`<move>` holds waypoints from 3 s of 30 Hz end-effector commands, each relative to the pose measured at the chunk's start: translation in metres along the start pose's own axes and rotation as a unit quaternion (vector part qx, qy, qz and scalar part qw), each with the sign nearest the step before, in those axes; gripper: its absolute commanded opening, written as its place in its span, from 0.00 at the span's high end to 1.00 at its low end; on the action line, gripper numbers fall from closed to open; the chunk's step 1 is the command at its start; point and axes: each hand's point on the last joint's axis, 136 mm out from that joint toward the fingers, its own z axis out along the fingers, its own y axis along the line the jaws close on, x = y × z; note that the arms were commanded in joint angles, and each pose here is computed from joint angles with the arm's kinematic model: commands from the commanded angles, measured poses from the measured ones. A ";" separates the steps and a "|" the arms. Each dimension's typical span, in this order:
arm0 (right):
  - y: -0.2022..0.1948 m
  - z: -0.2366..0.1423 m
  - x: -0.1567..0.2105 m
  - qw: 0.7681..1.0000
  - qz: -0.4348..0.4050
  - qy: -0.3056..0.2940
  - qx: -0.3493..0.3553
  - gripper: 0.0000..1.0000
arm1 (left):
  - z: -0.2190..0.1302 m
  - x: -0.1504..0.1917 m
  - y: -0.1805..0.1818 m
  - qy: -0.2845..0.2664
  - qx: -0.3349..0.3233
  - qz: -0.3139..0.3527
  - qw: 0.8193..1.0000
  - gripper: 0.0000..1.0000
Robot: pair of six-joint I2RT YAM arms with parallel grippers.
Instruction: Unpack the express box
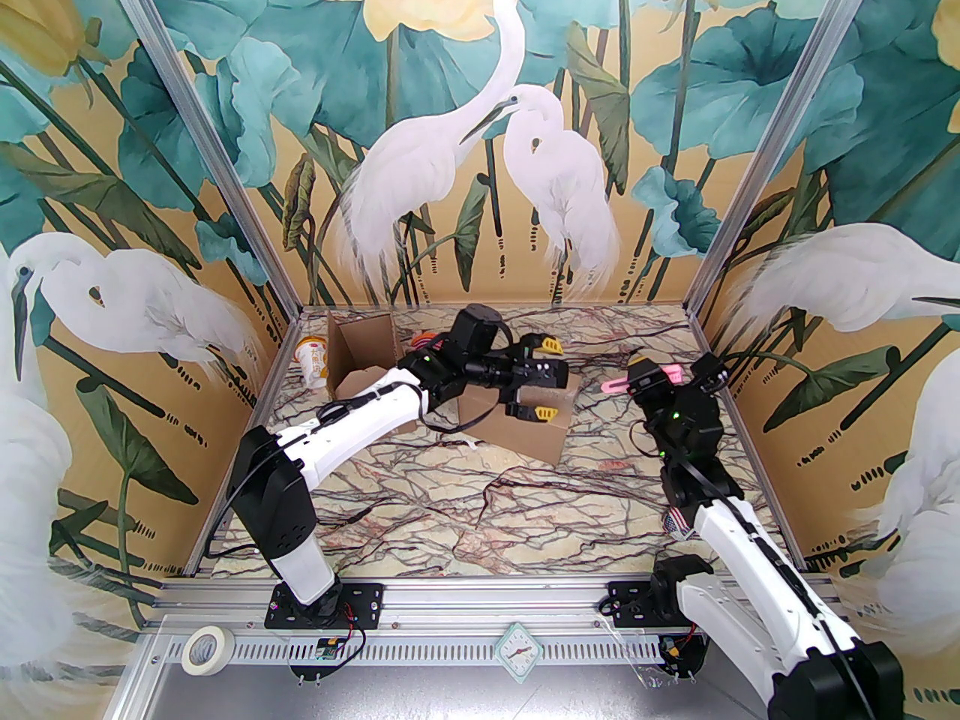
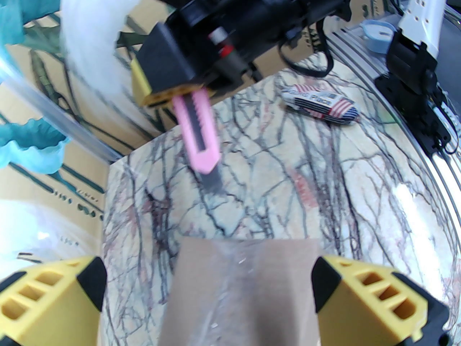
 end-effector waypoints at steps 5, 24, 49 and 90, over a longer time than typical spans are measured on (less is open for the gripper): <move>-0.025 0.000 -0.002 0.996 0.069 -0.056 0.025 1.00 | 0.021 0.037 -0.029 0.050 0.045 -0.016 0.998 0.01; -0.016 0.023 0.008 0.993 0.105 -0.053 -0.022 1.00 | 0.032 0.070 -0.054 0.088 0.076 -0.049 0.992 0.00; -0.016 0.042 0.024 0.988 0.145 -0.030 -0.030 1.00 | 0.036 0.088 -0.053 0.112 0.052 -0.049 0.991 0.01; -0.023 0.028 0.091 0.964 0.195 0.179 -0.007 1.00 | 0.029 0.084 0.037 0.077 -0.065 -0.097 0.990 0.00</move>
